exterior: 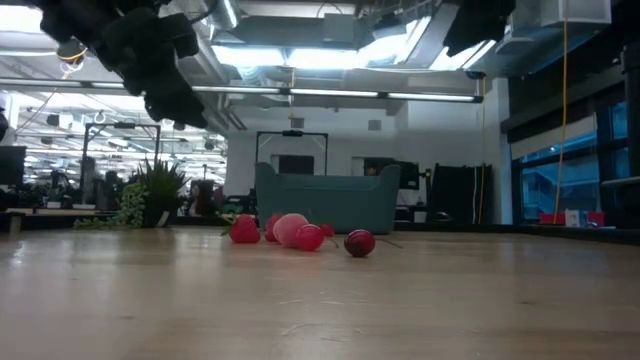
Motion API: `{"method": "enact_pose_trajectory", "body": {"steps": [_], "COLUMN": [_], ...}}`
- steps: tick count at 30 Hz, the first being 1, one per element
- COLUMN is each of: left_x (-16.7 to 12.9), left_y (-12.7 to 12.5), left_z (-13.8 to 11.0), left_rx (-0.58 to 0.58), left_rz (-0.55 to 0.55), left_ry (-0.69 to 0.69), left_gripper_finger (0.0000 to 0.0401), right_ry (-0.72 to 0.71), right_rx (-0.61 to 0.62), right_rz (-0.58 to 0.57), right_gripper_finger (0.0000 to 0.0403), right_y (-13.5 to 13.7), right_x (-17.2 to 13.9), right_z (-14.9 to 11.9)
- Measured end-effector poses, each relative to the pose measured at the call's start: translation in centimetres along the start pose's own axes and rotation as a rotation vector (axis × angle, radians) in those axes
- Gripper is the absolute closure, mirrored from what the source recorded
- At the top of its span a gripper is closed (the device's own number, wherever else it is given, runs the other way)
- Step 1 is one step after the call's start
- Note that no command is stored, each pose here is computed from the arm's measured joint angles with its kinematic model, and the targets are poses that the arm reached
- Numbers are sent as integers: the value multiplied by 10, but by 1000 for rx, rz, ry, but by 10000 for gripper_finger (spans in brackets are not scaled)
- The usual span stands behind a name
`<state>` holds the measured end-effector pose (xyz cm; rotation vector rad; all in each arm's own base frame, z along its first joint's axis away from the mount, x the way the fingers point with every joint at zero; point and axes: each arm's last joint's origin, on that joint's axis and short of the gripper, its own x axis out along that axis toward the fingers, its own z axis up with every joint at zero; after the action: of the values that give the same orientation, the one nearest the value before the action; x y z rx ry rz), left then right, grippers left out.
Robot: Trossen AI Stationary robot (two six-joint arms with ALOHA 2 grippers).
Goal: Pick and placing Produce into tupperware
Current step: Put the red cherry into the blue bin
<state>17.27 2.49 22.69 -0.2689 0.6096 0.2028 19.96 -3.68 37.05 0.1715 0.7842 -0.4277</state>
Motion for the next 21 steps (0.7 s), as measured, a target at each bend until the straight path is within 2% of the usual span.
{"method": "enact_pose_trajectory", "body": {"steps": [3,6,9,11,16,21], "left_x": [6,11,14,15,15,14], "left_y": [0,1,3,4,3,2], "left_z": [-7,-13,-19,-22,-20,-15], "left_rx": [8,33,28,12,1,0], "left_rz": [-12,-5,8,11,4,-8], "left_ry": [-66,-108,-110,-103,-134,-189], "left_gripper_finger": [203,203,203,203,203,203], "right_ry": [48,80,131,152,70,-22], "right_rx": [20,-48,-162,-140,-74,-160], "right_rz": [-6,5,25,30,83,139], "right_gripper_finger": [242,242,242,242,242,242], "right_y": [7,18,28,32,45,54], "right_x": [16,41,67,79,98,117], "right_z": [2,-2,-22,-37,-61,-84]}}
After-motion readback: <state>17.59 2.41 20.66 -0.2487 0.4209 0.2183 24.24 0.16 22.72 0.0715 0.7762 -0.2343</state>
